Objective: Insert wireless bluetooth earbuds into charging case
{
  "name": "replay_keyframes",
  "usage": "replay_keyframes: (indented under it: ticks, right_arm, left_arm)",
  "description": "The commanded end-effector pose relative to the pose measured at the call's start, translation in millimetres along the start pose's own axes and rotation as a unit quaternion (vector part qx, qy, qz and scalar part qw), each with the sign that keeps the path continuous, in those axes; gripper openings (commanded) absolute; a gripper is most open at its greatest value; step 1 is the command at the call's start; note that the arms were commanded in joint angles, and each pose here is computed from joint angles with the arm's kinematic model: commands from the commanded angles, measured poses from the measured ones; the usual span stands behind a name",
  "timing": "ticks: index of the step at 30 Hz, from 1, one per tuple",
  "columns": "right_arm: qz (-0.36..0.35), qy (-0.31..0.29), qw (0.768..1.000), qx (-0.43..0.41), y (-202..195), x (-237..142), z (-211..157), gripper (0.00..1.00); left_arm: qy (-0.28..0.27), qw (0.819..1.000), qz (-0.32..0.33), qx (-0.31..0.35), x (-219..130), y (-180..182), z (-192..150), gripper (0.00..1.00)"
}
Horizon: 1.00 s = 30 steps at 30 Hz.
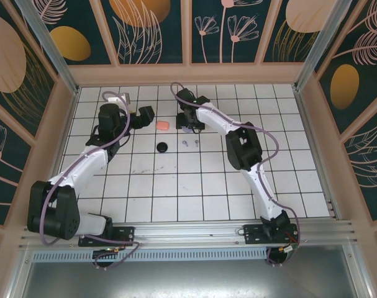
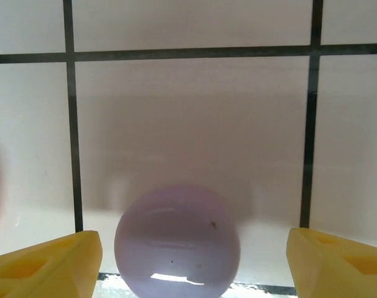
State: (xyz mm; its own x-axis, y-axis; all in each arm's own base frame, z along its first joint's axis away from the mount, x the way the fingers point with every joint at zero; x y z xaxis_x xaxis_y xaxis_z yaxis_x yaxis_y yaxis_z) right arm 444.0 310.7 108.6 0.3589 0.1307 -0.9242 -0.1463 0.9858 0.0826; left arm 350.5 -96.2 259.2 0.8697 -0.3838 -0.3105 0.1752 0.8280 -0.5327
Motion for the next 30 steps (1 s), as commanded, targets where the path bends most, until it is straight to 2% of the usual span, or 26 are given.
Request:
replay_keyframes:
  ticks: [1, 5, 8, 11, 14, 18, 24, 30]
  right_arm:
    - [-0.021, 0.01, 1.0, -0.007, 1, 8, -3, 0.76]
    - [-0.024, 0.014, 1.0, -0.008, 3, 16, -5, 0.72]
    - [-0.027, 0.018, 0.999, -0.01, 4, 21, -8, 0.67]
    - [-0.026, 0.018, 0.999, -0.014, 7, 25, -9, 0.62]
    - [-0.02, 0.021, 0.999, -0.013, 9, 28, -9, 0.48]
    - [-0.013, 0.012, 1.0, -0.008, 12, 18, -5, 0.29]
    - [0.028, -0.041, 0.998, 0.027, 8, -35, 18, 0.22]
    - [0.09, -0.113, 0.986, 0.088, -4, -116, 35, 0.21]
  left_arm:
    - [-0.072, 0.997, 0.002, -0.003, -15, -6, 21, 0.99]
    - [-0.102, 0.995, 0.001, -0.011, -24, -9, 28, 0.99]
    - [-0.094, 0.995, -0.008, 0.018, -23, -12, 27, 0.99]
    - [-0.085, 0.996, 0.015, 0.023, -20, -7, 26, 0.99]
    - [-0.088, 0.996, 0.02, 0.017, -17, -3, 23, 0.99]
    - [-0.122, 0.992, 0.002, -0.022, -20, -2, 22, 0.99]
    - [-0.089, 0.993, -0.078, -0.022, -13, -16, 17, 0.99]
    - [-0.075, 0.981, -0.172, -0.049, -6, -18, -8, 0.97]
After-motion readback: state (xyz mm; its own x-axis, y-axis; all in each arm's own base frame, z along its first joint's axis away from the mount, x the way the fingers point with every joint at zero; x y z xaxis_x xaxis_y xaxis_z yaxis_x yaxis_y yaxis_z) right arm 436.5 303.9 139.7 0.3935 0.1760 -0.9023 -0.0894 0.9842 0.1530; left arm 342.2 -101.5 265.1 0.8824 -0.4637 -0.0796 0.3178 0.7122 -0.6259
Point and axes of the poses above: each hand's point on the last joint's axis, 136 mm out from that joint toward the fingers, its own x axis out along the fingers, its own y axis along the line the jaws close on, z = x × y, the point moved 8 cm from there along -x, back along the fingers, and after that the axes turned 4 degrees about -x, right-handed, at the moved point
